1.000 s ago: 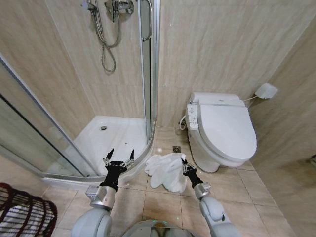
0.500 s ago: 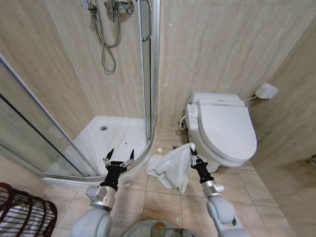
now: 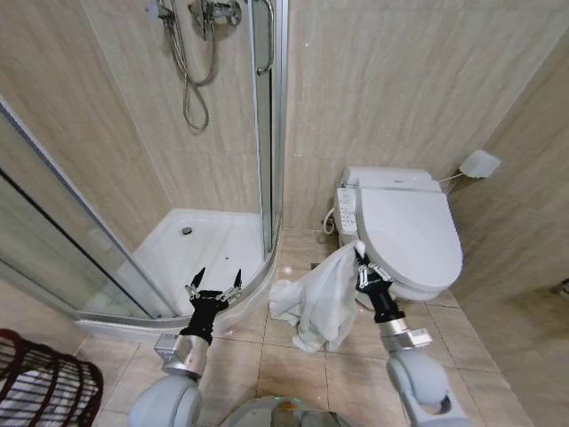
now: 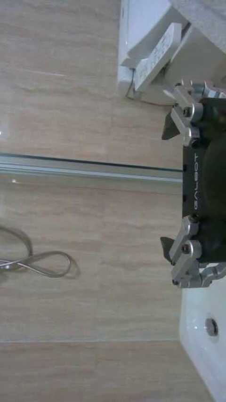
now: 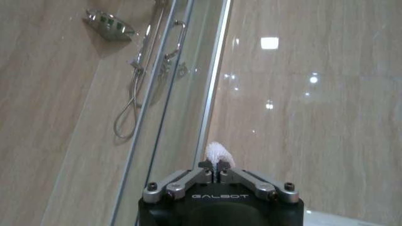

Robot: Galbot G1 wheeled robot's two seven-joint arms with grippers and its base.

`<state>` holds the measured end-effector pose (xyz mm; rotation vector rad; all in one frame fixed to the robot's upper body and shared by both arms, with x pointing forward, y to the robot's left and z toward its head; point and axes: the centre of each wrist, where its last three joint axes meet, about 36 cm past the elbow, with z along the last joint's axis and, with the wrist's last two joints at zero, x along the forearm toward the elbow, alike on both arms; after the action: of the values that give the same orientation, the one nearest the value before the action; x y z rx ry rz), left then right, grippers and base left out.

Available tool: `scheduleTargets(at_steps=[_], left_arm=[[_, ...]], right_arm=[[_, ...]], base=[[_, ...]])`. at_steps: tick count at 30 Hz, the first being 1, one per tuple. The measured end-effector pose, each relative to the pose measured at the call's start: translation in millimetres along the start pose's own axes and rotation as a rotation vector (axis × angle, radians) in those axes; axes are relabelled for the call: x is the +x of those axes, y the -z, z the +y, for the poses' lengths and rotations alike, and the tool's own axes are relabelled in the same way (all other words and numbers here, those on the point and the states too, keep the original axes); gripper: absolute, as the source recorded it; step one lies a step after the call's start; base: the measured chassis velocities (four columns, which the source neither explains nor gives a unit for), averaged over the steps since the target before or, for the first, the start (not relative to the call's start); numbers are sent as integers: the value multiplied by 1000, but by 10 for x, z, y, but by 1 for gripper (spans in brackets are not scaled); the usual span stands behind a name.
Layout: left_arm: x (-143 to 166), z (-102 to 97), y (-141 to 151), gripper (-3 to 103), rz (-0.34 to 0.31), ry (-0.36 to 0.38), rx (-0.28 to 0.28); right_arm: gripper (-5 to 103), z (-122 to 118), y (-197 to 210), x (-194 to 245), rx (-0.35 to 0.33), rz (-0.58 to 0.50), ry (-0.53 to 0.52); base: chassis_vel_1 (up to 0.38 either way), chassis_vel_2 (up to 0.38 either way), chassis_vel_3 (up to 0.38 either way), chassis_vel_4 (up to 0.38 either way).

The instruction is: Discard the used towel into the hamper.

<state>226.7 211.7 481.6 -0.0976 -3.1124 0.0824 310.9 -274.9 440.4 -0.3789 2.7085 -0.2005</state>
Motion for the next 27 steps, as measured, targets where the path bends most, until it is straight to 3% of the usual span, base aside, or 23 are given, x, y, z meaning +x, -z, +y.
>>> scheduleTargets(at_steps=[11,23,27], left_arm=[[0,0,0,100,0,0,0],[0,0,0,100,0,0,0],[0,0,0,100,0,0,0]], right_arm=[[2,-264,216,-343,36,-146,18],[2,-278,277,-374,14,-171,8],[2,-249,342,-380,41,-223,3]], base=[[0,0,0,0],[0,0,0,0],[0,0,0,0]])
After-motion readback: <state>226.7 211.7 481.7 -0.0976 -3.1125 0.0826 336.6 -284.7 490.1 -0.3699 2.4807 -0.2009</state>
